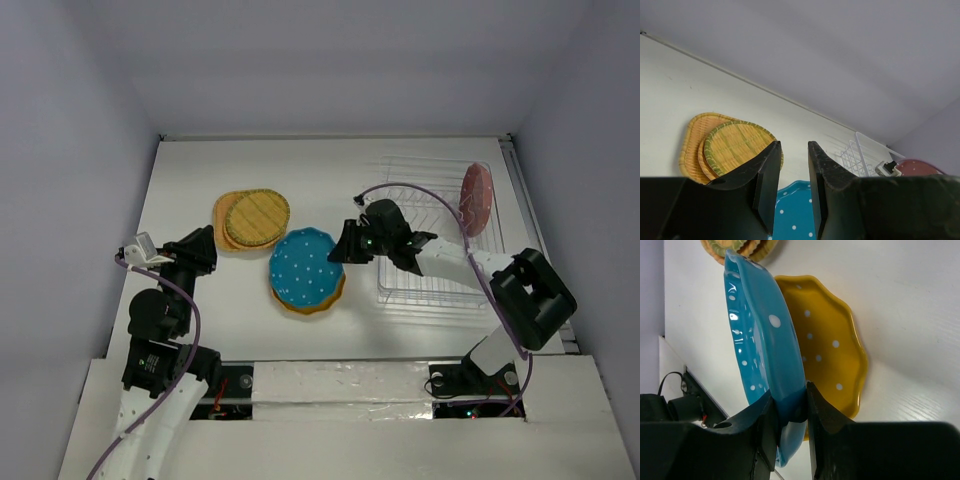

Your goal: Unload the plates from the dish rack

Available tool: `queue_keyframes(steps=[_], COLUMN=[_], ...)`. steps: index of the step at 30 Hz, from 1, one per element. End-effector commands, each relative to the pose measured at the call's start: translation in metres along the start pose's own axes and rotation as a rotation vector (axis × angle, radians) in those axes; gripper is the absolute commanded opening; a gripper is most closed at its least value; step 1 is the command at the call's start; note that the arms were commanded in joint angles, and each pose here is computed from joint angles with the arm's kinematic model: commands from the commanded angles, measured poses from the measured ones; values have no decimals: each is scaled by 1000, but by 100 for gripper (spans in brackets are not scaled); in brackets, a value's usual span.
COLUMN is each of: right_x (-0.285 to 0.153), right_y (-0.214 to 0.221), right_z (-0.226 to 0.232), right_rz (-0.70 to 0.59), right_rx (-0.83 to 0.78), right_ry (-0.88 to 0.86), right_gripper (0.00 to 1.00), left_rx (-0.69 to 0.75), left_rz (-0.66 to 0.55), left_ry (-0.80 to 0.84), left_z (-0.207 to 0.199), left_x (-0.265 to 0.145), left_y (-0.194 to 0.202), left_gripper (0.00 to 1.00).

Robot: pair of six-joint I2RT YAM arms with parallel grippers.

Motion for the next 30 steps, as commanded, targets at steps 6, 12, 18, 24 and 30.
queue_keyframes(steps=[6,12,18,24,30], right_x=[4,6,-7,-26,-60], right_y=[-9,2,-5,-17,-46], right_z=[20,2,-1,4,25], right_rz=[-67,-34,-90,-146,-296], right_rx=[-20,-23,-68,-118,-169], right_ry=[-153,-41,80,195,262], right_gripper=[0,39,73,80,62], left_rx=[0,-3,-6,-8,-11], left_rz=[-42,-48,-56,-65,-76], left_ry=[16,18,22,26,30], left_z=[-3,-4,-4,-4,-4], left_x=[0,-1,-2,-4,-6], left_y=[-10,-11,-13,-14,-16], left_gripper=[26,26,26,26,26])
Point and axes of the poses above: each gripper's point midway between its finger pads, its own x axis out along the fingers, its own z axis along the line the jaws close on, y = z × x, the point moved 7 cm from there along -x, back along the fingers, and after that the axes turned 9 degrees about x, right-handed, at the moved point
